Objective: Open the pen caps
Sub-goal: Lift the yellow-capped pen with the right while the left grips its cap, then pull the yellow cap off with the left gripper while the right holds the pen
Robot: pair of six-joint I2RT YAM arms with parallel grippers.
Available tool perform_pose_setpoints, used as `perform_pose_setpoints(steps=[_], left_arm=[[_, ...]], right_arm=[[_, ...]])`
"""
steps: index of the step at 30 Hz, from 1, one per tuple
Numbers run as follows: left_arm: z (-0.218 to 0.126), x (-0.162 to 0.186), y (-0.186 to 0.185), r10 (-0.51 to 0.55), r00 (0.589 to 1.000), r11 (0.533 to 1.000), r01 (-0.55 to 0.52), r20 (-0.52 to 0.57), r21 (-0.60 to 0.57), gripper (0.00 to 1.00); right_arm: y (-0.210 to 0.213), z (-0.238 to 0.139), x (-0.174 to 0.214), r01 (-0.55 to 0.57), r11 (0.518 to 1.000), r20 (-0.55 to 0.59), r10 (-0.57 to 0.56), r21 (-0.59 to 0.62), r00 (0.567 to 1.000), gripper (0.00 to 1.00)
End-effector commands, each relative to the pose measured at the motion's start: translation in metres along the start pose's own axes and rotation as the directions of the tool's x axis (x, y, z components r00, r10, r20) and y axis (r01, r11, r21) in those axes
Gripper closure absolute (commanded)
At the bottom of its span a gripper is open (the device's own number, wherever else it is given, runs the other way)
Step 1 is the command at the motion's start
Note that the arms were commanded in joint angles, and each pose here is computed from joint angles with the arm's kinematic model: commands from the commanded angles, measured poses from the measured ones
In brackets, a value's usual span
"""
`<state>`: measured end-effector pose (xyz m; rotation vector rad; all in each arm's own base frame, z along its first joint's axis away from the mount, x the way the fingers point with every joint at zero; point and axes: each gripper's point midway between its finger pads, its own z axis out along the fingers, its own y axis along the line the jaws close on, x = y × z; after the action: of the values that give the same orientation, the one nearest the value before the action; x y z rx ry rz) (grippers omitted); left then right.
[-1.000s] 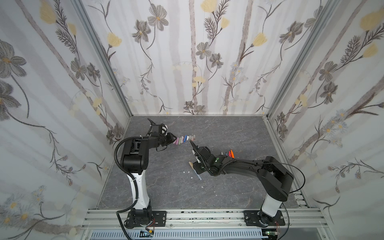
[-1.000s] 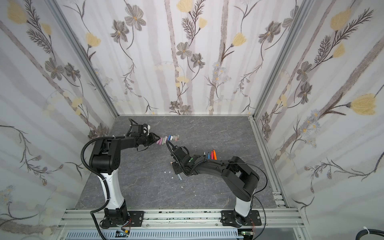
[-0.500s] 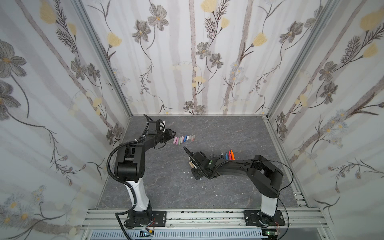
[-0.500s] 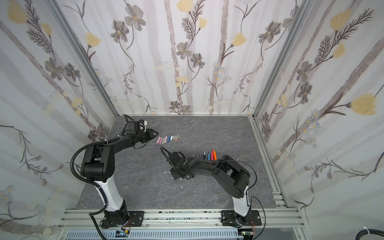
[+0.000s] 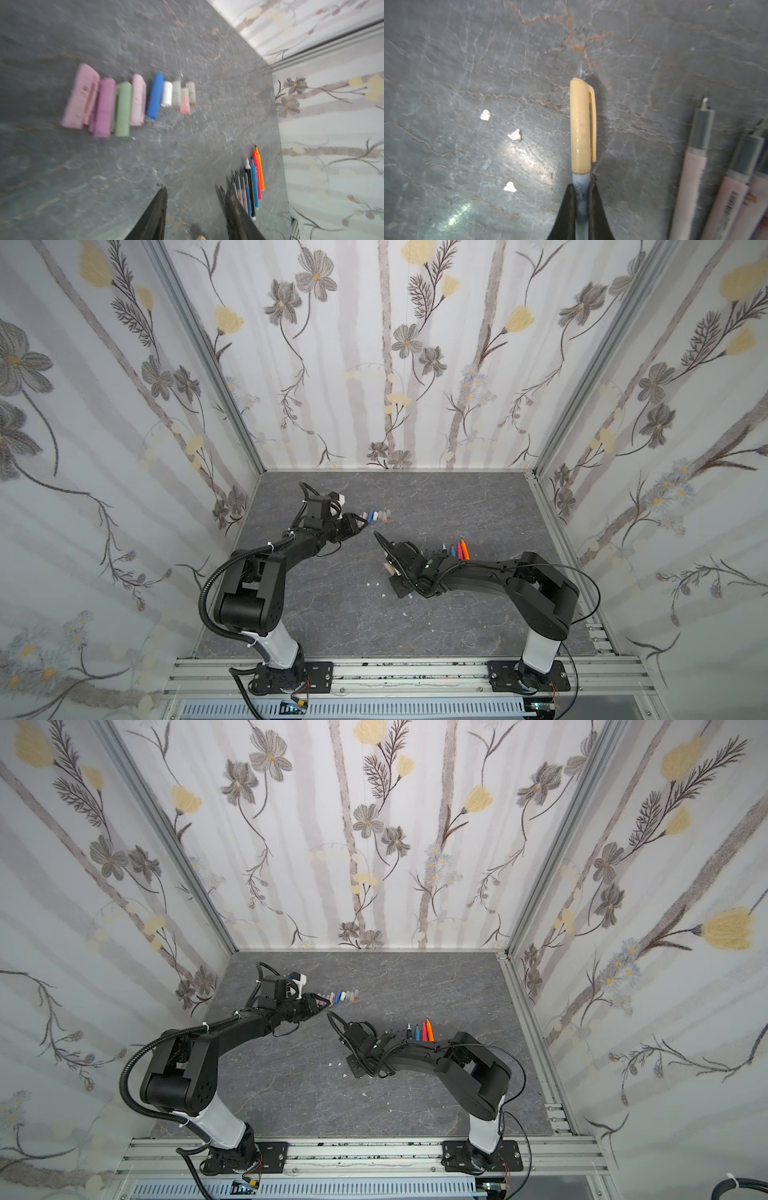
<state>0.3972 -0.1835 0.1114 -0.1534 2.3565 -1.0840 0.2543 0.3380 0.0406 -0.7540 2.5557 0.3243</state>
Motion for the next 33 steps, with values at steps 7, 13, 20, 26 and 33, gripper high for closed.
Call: perform_pose_setpoints(steps=[7,13,20,26,33], left_arm=[[0.013,0.047,-0.048,0.008,0.998,0.992,0.0,-0.065,0.129,0.53],[0.028,0.057,-0.055,0.01,0.996,0.989,0.005,-0.094,0.149,0.53],[0.035,0.062,-0.059,0.007,0.994,0.987,0.01,-0.109,0.162,0.53],[0.038,0.063,-0.064,0.004,0.993,0.983,0.018,-0.118,0.184,0.73],[0.04,0.063,-0.069,-0.002,0.992,0.977,0.029,-0.127,0.211,0.9]], right_arm=[[0.001,-0.028,-0.047,-0.098,0.984,0.14,0.119,-0.151,0.983,1.0],[0.0,-0.034,-0.063,-0.116,0.981,0.181,0.144,-0.157,0.973,1.0],[-0.002,-0.036,-0.074,-0.13,0.98,0.213,0.16,-0.148,0.964,1.0],[-0.004,-0.037,-0.082,-0.136,0.979,0.238,0.169,-0.15,0.956,1.0],[-0.009,-0.036,-0.082,-0.146,0.979,0.244,0.178,-0.145,0.953,1.0]])
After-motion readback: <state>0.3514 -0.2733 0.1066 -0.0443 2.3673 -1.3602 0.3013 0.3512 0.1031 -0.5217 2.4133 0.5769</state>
